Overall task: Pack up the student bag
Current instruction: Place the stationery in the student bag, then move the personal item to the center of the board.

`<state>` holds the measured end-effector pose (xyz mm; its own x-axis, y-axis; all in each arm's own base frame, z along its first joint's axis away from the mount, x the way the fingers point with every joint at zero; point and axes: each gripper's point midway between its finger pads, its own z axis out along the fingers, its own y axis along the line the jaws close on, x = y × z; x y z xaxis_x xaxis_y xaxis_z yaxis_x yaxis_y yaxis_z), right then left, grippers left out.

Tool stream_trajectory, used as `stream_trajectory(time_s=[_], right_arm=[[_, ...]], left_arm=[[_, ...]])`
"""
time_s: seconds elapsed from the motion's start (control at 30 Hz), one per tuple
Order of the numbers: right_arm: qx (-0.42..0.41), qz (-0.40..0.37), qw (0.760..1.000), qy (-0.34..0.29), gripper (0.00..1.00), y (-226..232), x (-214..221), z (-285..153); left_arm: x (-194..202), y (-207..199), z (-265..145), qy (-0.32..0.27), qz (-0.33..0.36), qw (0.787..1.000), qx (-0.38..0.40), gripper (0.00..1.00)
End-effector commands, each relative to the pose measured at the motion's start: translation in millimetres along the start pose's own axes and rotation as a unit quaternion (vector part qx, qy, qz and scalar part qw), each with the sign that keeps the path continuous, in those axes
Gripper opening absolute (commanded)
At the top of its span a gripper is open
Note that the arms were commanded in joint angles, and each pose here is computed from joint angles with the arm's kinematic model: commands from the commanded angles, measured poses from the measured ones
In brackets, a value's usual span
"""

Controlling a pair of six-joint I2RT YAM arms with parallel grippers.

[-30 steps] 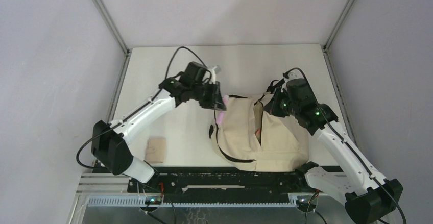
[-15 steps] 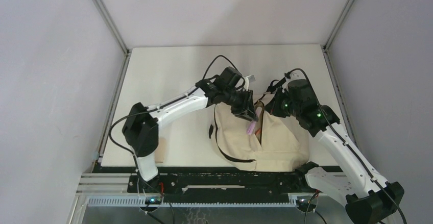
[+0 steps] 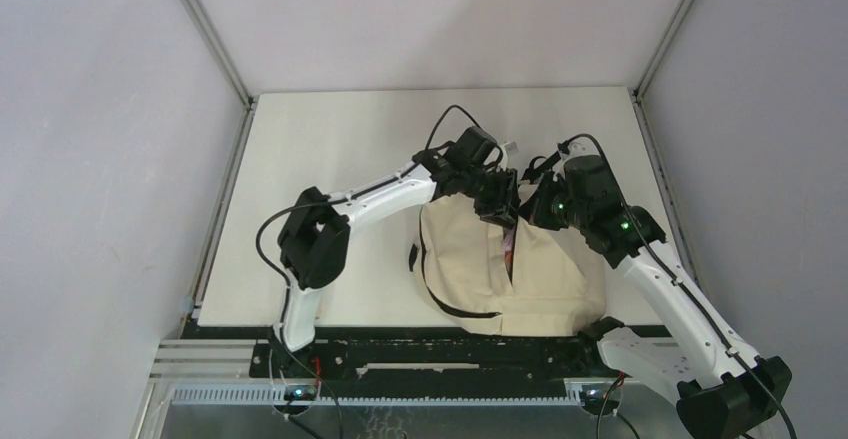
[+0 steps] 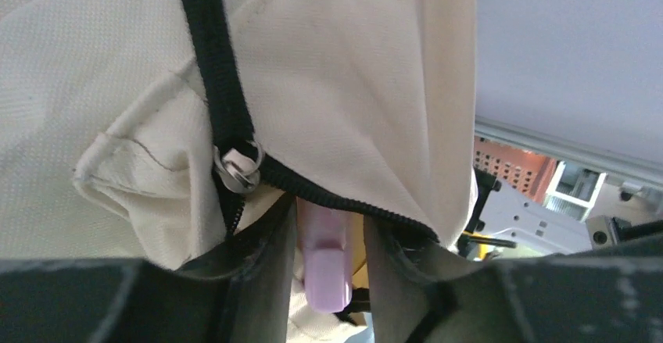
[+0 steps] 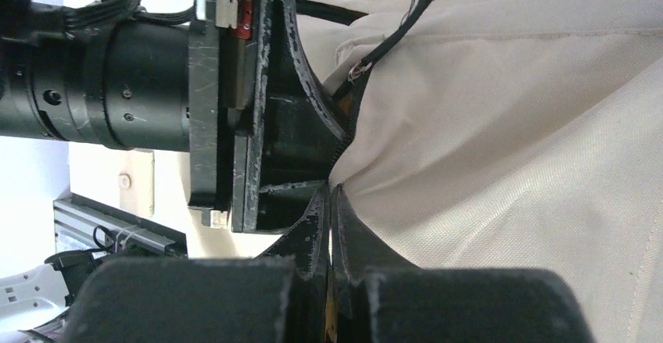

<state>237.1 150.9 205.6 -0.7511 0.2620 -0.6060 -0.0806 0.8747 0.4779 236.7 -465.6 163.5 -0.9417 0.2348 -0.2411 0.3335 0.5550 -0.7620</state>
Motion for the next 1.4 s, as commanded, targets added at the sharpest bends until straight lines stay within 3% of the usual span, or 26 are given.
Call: stream_trajectory(time_s=[0.0,0.1,0.23,0.53,0.77,0.9,1.03,1.1,1.13,1.27,1.37], right_arm=[[-0.057,0.004,0.998,-0.037,0.0,27.2,-20.0,-6.8],[-0.059,0.004,0.998,-0.033,0.0,27.8,-19.0,-6.1],[-0.06,0.005,0.998,-0.028,0.0,28.3,-17.5,-4.4],[-0.058,0.007,0.998,-0.025,0.0,27.6,-16.4,-4.4],[-0.077,0.004,0.997,-0.02,0.0,36.0,-17.8,2.5],[-0.083,0.004,0.996,-0.012,0.0,38.5,-16.2,6.9],[-0.079,0.003,0.997,-0.014,0.0,37.5,-16.4,6.1],[-0.079,0.002,0.997,-0.015,0.0,37.4,-16.8,6.0],[-0.08,0.002,0.997,-0.017,0.0,38.2,-17.8,5.7],[-0.083,0.003,0.996,-0.018,0.0,40.0,-17.8,5.3],[-0.086,0.0,0.996,-0.019,0.0,41.8,-18.2,6.5]], left_arm=[[-12.5,-43.4,-0.3,-0.02,0.023,0.997,0.065,0.49],[-8.5,-47.5,-4.2,-0.018,0.026,0.997,0.073,0.59],[-6.7,-53.3,-16.3,-0.03,0.044,0.996,0.075,0.61],[22.2,-47.8,-48.8,-0.015,0.089,0.994,0.055,0.42],[42.1,-31.2,-73.1,-0.02,0.1,0.995,0.012,0.44],[54.4,-10.4,-96.9,-0.04,0.097,0.994,-0.031,0.41],[65.8,52.8,-135.4,-0.083,0.041,0.988,-0.121,0.43],[68.8,109.0,-163.9,-0.124,-0.008,0.968,-0.216,0.49],[75.9,143.9,-184.4,-0.143,-0.046,0.947,-0.283,0.52],[111.5,222.3,-237.0,-0.201,-0.178,0.885,-0.381,0.58],[133.2,253.1,-260.0,-0.266,-0.235,0.83,-0.431,0.82]])
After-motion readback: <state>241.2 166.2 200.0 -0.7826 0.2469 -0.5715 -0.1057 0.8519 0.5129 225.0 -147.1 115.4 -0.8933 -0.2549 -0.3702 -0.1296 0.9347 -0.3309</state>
